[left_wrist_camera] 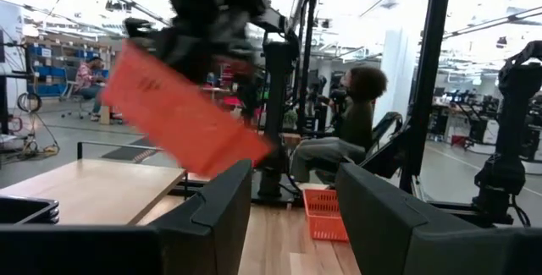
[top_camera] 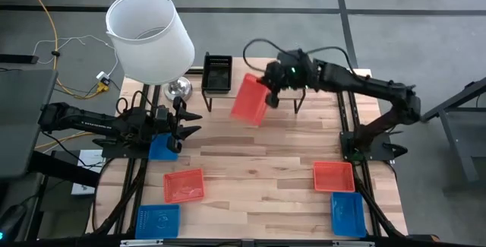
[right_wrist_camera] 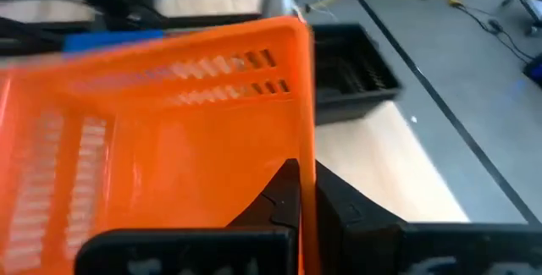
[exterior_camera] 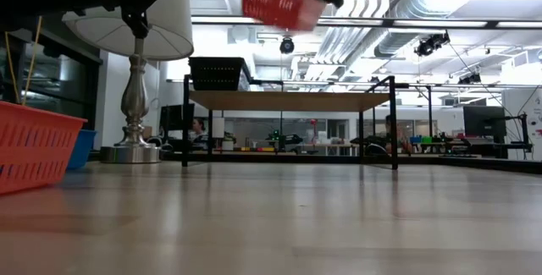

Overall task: Stack baskets on shelf by color
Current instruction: Put the top orange bin on the shelf

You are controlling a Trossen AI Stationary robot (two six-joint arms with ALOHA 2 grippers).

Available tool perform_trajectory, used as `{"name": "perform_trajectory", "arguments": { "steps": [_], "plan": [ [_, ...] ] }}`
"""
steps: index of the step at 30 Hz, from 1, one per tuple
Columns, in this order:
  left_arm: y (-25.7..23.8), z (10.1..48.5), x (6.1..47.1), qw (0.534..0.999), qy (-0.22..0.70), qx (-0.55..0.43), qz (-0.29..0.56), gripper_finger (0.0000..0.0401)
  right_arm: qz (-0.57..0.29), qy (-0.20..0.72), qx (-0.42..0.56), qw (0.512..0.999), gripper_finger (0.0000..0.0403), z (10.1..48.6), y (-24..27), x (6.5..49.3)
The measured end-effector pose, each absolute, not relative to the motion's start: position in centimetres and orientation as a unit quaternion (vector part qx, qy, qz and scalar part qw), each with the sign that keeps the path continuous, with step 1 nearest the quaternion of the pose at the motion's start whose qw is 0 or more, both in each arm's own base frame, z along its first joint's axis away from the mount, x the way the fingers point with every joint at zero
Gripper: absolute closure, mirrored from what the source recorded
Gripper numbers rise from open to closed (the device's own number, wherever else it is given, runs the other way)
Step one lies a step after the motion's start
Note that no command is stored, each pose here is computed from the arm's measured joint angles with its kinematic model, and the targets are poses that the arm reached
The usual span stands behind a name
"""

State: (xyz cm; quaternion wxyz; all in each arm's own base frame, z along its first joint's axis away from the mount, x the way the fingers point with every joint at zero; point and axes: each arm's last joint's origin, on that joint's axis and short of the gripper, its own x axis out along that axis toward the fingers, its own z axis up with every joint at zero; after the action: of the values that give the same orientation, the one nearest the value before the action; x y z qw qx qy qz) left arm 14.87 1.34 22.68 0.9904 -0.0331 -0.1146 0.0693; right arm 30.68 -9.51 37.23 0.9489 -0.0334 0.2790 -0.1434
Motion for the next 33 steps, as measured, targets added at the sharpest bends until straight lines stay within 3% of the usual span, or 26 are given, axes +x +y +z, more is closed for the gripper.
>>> {"name": "perform_trajectory", "arguments": {
  "steps": [11,20,33],
  "plan": [
    [1.4,22.7,14.9,0.991,-0.111,0.007,0.075,0.024,-0.121,0.347,-0.062,0.928,0.0403,35.5,-17.1,33.5],
    [1.3,22.5,14.9,0.992,-0.102,0.026,0.068,0.024,-0.125,0.422,-0.027,0.897,0.0403,34.9,-22.3,34.4],
    [1.3,22.4,14.9,0.993,-0.096,0.029,0.069,0.024,-0.159,0.455,-0.042,0.875,0.0402,32.7,-23.8,35.9]
  ]
}}
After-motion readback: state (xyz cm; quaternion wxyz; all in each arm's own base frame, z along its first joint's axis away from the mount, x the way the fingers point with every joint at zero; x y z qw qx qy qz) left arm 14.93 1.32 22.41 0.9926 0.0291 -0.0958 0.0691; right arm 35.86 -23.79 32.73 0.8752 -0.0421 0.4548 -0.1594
